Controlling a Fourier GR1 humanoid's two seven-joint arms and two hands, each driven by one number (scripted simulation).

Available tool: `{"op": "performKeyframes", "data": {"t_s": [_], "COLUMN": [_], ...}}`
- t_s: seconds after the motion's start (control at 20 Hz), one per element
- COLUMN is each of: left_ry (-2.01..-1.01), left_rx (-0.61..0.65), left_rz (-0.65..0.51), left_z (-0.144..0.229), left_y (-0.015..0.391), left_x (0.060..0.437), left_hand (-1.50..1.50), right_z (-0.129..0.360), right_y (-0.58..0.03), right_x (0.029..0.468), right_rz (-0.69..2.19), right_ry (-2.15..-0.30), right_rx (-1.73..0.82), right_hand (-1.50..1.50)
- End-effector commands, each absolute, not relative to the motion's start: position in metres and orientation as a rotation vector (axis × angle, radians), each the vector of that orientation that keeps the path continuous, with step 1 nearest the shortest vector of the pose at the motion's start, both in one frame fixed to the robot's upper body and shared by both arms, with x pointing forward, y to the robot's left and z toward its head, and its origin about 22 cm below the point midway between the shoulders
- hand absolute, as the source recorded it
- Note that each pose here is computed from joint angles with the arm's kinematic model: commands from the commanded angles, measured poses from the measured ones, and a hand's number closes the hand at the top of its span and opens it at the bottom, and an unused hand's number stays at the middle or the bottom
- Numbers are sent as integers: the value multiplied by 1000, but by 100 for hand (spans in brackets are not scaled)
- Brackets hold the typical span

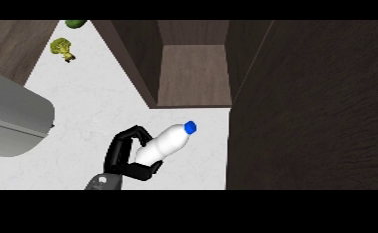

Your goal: Pick up the bottled water, place it into the cabinet and close the cabinet

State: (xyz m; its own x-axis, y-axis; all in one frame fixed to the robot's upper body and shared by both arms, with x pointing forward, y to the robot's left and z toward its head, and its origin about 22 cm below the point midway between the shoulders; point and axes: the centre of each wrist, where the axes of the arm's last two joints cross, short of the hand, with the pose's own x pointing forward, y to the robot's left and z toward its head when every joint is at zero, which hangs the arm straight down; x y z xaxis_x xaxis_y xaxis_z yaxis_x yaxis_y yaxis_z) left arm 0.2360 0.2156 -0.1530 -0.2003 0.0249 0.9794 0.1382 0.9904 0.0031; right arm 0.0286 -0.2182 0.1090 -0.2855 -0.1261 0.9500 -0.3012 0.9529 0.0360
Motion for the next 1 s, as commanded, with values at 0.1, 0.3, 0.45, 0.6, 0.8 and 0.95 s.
{"op": "performKeyframes", "data": {"t_s": [0.1, 0.3, 0.45, 0.6, 0.8, 0.95], "left_ry": [-1777, -1771, -1757, -1763, -1718, -1748], "left_rx": [-171, -148, -154, -152, -128, -21], "left_rz": [-73, -62, -75, -90, -67, -67], "left_z": [-114, -90, -68, -47, -16, -17], "left_y": [174, 151, 129, 101, 89, 80], "left_x": [271, 279, 287, 300, 329, 341], "left_hand": [150, 150, 150, 150, 150, 150], "right_z": [147, 144, 134, 135, 129, 139], "right_y": [-223, -229, -223, -222, -225, -234], "right_x": [25, 27, 21, 29, 21, 22], "right_rz": [179, 190, 167, 176, 140, 184], "right_ry": [-1916, -1910, -1907, -1913, -1913, -1940], "right_rx": [302, 307, 301, 294, 290, 307], "right_hand": [-150, -150, -150, -150, -150, -150]}}
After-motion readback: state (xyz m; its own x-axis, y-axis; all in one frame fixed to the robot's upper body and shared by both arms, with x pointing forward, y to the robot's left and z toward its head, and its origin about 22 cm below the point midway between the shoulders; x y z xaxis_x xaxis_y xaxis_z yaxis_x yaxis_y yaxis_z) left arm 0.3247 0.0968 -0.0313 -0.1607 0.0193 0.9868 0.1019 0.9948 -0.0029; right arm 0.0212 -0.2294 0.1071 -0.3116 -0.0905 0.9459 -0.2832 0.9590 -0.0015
